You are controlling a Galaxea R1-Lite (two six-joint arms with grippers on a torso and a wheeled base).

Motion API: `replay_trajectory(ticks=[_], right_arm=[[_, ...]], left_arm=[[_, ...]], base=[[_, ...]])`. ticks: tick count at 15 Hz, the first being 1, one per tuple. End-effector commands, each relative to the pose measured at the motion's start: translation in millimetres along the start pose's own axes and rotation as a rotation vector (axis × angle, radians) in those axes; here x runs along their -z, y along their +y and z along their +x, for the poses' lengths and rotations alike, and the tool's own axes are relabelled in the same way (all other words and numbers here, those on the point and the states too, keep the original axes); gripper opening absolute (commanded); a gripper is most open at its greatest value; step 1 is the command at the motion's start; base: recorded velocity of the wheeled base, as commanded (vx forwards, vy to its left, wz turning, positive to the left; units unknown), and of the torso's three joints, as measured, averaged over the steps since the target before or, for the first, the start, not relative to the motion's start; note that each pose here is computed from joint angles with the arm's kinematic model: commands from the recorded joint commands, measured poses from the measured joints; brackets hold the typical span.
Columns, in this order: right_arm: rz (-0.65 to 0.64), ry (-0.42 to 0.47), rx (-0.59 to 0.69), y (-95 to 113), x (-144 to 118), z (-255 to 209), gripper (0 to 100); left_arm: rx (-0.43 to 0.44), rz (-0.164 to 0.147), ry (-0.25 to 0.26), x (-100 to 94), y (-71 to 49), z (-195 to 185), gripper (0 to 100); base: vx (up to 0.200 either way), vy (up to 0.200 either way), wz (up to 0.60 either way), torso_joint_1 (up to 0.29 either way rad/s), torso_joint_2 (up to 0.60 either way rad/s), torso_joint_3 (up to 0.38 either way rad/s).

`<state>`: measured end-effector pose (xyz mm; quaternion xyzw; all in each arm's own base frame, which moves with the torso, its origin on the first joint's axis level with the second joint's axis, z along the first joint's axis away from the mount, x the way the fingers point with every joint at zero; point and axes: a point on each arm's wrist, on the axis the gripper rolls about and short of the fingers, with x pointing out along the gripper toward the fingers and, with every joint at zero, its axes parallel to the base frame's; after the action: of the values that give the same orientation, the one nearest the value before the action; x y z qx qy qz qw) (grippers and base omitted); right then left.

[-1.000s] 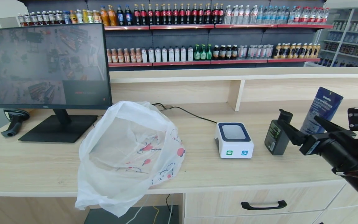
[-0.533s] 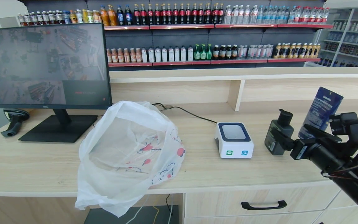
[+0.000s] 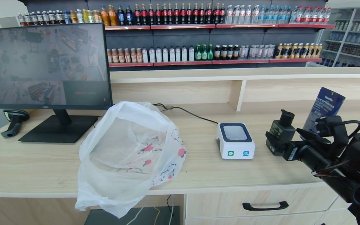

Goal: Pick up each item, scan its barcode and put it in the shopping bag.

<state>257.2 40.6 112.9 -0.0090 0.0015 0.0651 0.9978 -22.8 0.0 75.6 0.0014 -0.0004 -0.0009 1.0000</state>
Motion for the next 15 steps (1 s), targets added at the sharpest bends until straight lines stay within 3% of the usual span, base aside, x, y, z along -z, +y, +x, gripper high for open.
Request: replay_trajectory(ticks=[1,15], right_arm=[[-0.001,0.01,0.0,0.3,3.9,5.3,100],[0.009,0.03,0.059,-16.1,17.6,28.9,100]], left_arm=[[0.0,0.0,-0.001,0.0,0.0,0.0,100],[0.0,0.0,-0.001,0.0,0.0,0.0,100]], base=[[0.0,0.0,0.0,0.0,0.0,0.0],[0.0,0.0,0.0,0.0,0.0,0.0]])
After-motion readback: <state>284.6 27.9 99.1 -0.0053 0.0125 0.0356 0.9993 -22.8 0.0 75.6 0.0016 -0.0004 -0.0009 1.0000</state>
